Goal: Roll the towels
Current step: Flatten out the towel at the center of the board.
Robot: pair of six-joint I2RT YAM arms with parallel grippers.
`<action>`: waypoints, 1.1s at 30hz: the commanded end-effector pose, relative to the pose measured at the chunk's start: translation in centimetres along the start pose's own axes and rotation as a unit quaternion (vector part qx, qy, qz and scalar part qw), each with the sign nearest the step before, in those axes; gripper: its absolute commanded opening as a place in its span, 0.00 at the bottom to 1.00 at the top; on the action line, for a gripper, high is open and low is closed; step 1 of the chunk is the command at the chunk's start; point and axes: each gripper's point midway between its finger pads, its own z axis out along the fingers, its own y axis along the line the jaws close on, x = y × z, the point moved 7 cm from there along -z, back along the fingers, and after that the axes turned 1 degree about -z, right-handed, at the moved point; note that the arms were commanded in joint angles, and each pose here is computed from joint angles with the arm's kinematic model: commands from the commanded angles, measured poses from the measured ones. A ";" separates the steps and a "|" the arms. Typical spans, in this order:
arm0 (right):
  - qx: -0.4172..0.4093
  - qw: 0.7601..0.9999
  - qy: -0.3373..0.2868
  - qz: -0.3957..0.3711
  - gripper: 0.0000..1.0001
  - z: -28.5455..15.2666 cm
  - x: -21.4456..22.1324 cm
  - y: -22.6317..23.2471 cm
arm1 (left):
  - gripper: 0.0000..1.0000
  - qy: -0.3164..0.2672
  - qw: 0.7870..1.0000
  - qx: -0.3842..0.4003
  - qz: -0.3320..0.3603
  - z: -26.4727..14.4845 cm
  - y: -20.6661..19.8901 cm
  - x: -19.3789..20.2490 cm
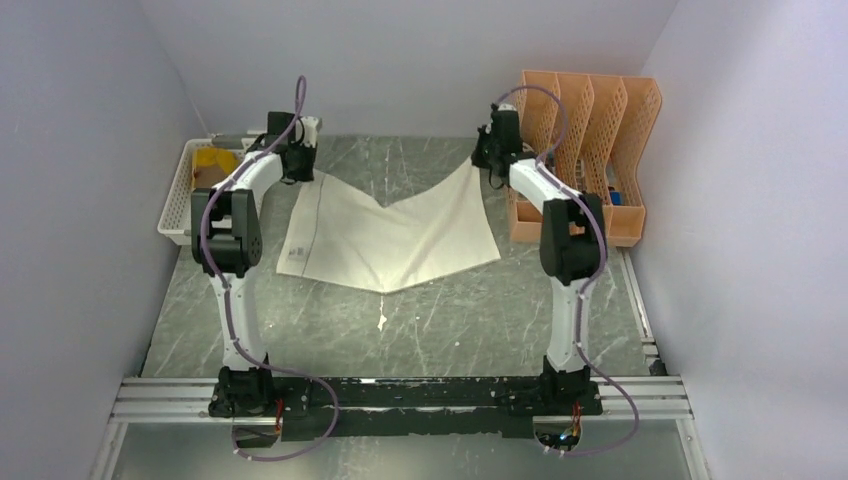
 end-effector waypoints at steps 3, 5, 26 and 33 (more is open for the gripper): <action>-0.008 1.000 -0.012 -0.011 0.00 6.6 -3.6 -1.9 | 0.07 -0.029 0.999 -0.038 -0.006 4.8 5.9 -3.8; -0.013 1.000 -0.008 -0.012 0.00 8.1 -3.6 -2.9 | 0.07 -0.028 0.998 -0.047 -0.007 5.9 7.1 -3.8; -0.149 0.986 -0.075 -0.017 0.72 -0.3 -7.2 2.3 | 1.00 -0.186 0.978 0.027 -0.089 -8.0 3.2 -8.9; -0.121 0.992 0.016 0.044 0.64 -5.1 3.3 2.4 | 0.95 -0.136 0.956 0.153 -0.209 -10.2 -2.6 1.7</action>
